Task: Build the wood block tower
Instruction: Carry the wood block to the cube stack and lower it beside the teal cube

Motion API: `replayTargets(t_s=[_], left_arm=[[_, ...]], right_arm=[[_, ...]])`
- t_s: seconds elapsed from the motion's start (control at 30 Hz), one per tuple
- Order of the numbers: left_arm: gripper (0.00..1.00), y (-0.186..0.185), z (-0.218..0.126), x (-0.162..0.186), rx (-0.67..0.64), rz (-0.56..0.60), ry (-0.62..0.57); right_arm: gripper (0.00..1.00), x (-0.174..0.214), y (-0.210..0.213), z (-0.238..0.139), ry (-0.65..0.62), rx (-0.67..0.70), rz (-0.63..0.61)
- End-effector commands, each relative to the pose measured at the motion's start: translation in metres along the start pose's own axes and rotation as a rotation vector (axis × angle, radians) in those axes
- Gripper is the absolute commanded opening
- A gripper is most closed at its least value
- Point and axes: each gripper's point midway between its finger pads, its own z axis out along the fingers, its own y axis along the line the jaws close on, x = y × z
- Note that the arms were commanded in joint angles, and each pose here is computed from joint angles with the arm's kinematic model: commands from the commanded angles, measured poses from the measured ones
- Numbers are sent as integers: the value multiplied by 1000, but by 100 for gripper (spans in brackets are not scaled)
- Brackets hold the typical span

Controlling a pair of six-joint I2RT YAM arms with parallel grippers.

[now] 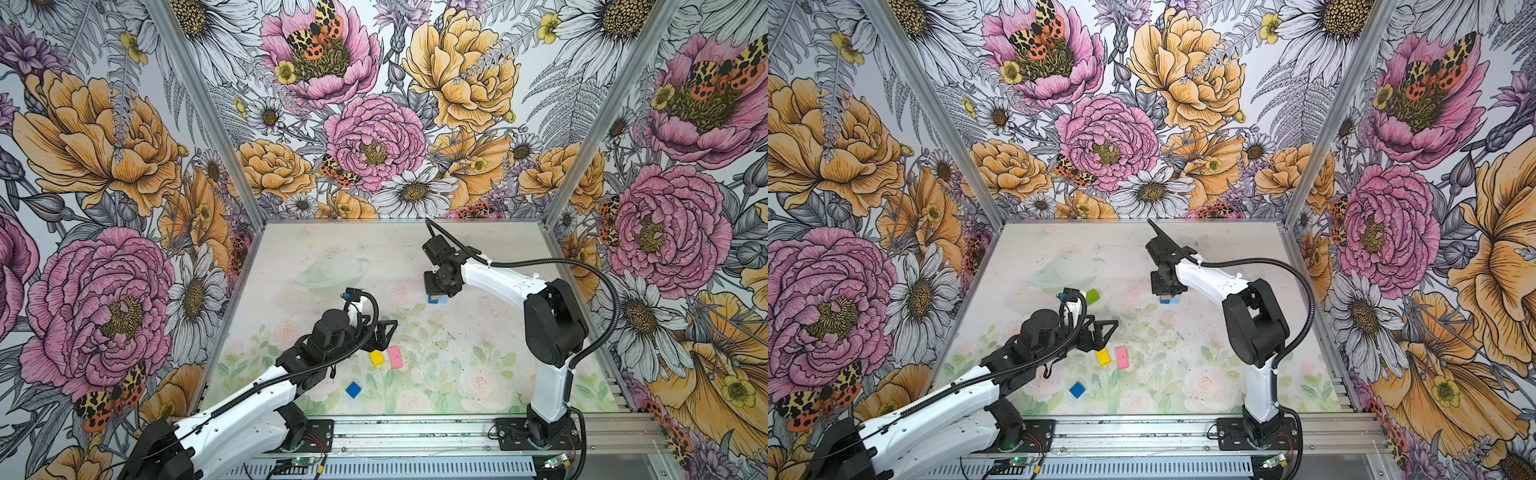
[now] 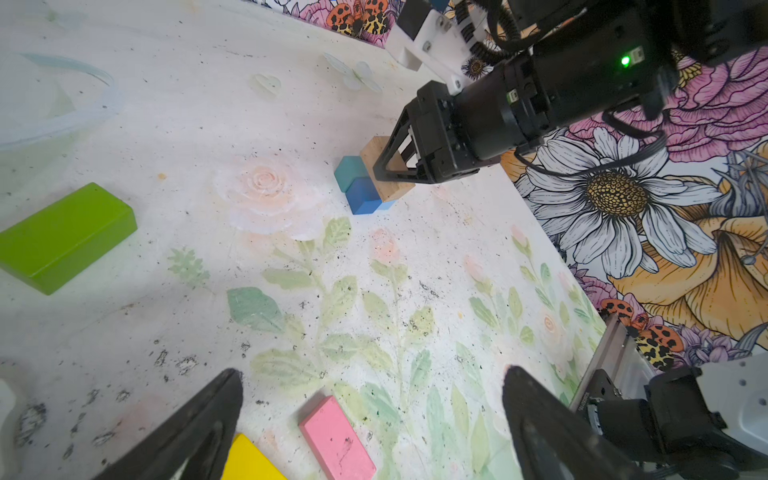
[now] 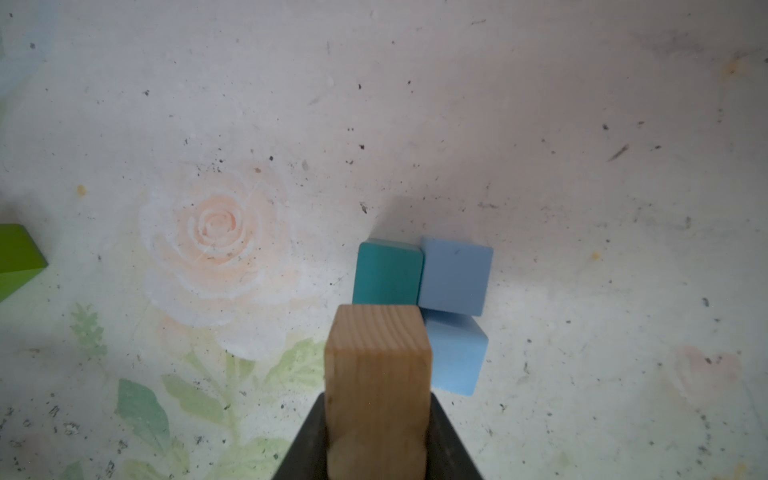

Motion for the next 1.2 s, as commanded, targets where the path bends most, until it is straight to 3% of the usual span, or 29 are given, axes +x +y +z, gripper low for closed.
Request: replayTargets(t_s=[0.0, 1.17], left_arm=[[99, -1, 1, -3, 21, 13, -10], [99, 11, 6, -4, 13, -9, -6]], right_arm=[[25, -12, 3, 0, -19, -13, -4], [28, -17, -5, 17, 15, 3, 15]])
